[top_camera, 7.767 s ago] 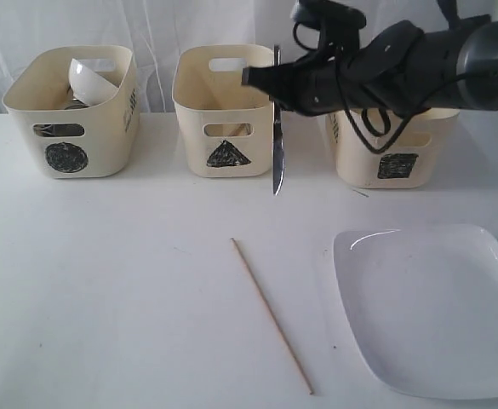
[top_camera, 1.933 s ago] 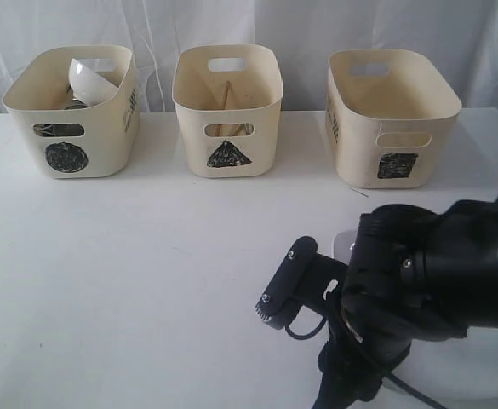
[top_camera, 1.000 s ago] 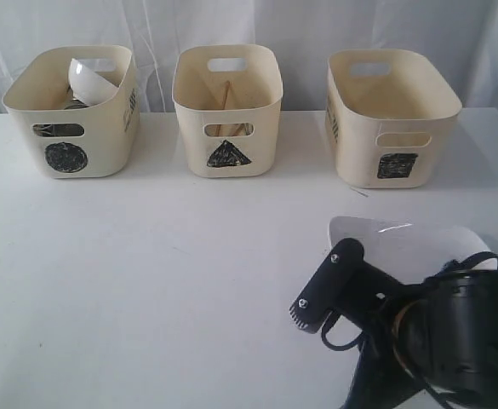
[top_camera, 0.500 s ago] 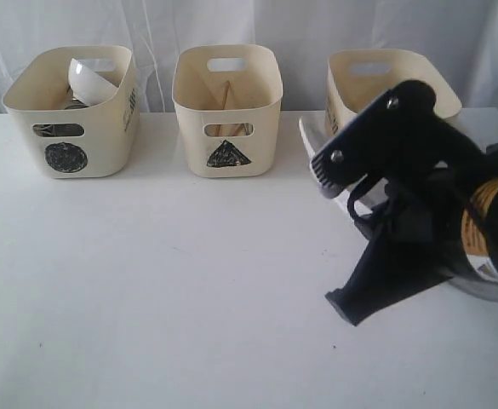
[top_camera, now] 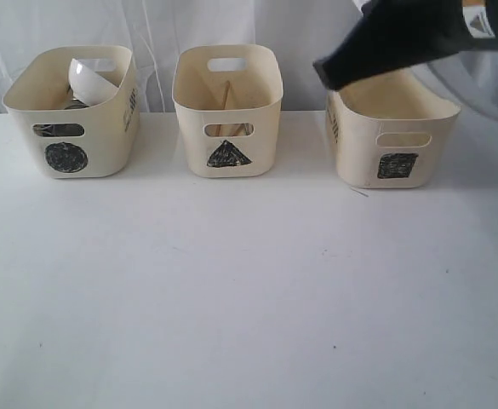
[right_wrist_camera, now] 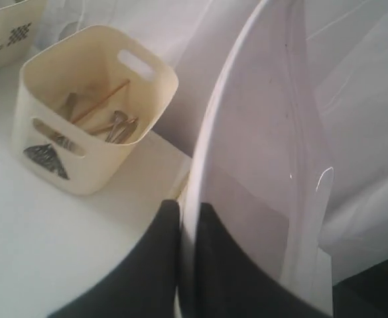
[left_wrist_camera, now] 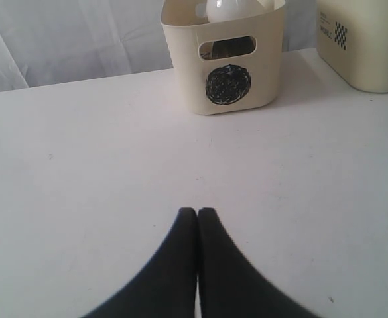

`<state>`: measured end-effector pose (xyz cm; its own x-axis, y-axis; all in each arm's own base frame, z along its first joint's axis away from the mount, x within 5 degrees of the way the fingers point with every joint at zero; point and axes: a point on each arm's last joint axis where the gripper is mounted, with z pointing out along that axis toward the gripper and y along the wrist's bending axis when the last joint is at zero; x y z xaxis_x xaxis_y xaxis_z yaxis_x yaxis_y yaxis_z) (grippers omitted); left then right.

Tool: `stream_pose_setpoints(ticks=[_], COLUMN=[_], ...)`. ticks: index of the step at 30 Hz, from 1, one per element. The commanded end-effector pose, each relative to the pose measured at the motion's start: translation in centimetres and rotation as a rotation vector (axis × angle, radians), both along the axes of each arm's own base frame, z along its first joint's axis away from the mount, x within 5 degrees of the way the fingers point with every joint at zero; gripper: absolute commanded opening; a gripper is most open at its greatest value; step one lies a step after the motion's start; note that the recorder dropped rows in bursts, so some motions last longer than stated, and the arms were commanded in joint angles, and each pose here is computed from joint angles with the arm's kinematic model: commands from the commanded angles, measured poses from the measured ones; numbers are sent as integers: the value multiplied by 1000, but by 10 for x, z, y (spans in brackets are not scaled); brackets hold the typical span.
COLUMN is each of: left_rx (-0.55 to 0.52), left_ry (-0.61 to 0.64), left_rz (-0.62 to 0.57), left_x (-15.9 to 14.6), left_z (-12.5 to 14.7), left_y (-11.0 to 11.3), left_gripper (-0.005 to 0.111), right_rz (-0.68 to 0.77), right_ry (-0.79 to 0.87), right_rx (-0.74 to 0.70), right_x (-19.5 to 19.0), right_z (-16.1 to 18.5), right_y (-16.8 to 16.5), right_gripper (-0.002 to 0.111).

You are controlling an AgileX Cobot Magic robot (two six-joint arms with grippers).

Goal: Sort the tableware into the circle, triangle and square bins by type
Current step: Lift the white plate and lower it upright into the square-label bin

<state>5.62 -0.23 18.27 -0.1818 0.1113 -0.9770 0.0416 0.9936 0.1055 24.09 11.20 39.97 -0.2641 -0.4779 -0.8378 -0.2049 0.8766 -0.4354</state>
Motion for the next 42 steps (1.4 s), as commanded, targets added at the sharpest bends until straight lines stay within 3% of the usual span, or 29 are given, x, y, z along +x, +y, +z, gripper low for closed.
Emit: stream_pose_setpoints(ticks=[1, 10, 17, 33, 35, 40, 42], left_rx=[-3, -3, -3, -3, -3, -3, -3], left_ry=[-5, -5, -5, -5, -5, -5, -5], left_rz=[0, 0, 0, 0, 0, 0, 0], left_x=[0, 0, 0, 0, 0, 0, 0], left_z=[-1, -1, -1, -1, -1, -1, -1], left_y=[0, 0, 0, 0, 0, 0, 0], left_gripper=[0, 0, 0, 0, 0, 0, 0], right_rz=[-14, -95, -88, -154, -172, -204, -225], right_ry=[-91, -37, -4, 114, 118, 121, 118], right_rx=[13, 82, 139, 140, 176, 176, 172], right_x=[44, 134, 182, 216, 217, 215, 211], right_z=[13, -18, -50, -106, -108, -105, -98], right_y=[-4, -14, -16, -21, -22, -27, -30], right_gripper=[0, 0, 0, 0, 5, 40, 46])
